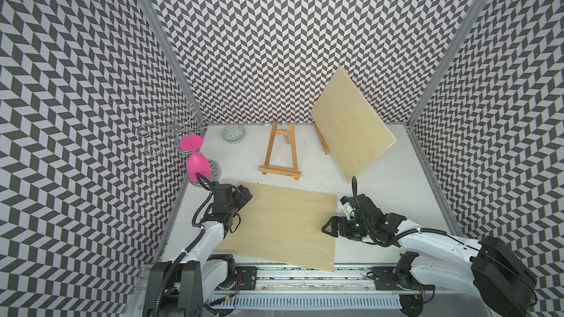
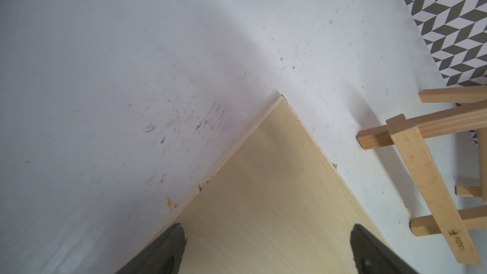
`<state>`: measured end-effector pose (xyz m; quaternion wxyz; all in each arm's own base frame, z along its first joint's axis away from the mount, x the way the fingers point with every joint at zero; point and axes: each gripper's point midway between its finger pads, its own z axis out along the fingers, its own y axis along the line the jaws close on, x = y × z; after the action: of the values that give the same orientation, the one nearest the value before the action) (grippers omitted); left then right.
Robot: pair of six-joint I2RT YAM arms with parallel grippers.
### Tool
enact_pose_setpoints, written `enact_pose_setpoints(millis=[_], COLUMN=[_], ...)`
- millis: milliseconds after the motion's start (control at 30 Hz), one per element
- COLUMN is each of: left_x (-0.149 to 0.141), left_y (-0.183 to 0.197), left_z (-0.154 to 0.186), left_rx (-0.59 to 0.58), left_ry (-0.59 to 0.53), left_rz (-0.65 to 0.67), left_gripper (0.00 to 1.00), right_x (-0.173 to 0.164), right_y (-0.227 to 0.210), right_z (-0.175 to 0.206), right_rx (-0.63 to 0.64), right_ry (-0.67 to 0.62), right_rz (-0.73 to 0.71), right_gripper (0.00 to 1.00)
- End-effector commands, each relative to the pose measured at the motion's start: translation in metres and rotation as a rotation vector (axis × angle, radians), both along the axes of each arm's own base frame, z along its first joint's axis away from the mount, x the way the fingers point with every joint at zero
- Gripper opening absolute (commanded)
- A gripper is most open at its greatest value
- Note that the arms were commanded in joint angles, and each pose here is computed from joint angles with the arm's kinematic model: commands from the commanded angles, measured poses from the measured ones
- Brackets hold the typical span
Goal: Assemble the easel
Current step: Pick up the drawing board from the center of the board.
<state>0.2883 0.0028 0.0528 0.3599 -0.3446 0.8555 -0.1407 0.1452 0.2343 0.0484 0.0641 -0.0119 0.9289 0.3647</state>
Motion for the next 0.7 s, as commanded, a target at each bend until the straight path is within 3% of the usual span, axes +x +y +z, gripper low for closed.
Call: enact_pose_setpoints(millis=[0, 200, 533, 667], left_x=[-0.036, -0.044, -0.055, -0.066], left_y=[0.017, 0.037, -0.019, -0.047], left_z=[-0.031, -0.031, -0.061, -0.066], left_rx=[0.040, 0.044, -0.103, -0.168], left_ry=[0.178, 0.207, 0.338, 0.364], left_rz=[0.083, 0.176, -0.031, -0.108], left_gripper=[1.00, 1.00, 1.00, 1.00], right_x=[0.010, 0.014, 0.039, 0.055], right_y=[0.003, 0.006, 0.003, -0.001], right_z=[-0.002, -0.007, -0.009, -0.009], right_rx=[0.005, 0.016, -0.020, 0.027], right_ry=[-0.033, -0.052, -0.075, -0.060], right_rz=[-0.036, -0.038, -0.094, -0.112], right_gripper=[0.99, 0.99, 0.99, 0.99])
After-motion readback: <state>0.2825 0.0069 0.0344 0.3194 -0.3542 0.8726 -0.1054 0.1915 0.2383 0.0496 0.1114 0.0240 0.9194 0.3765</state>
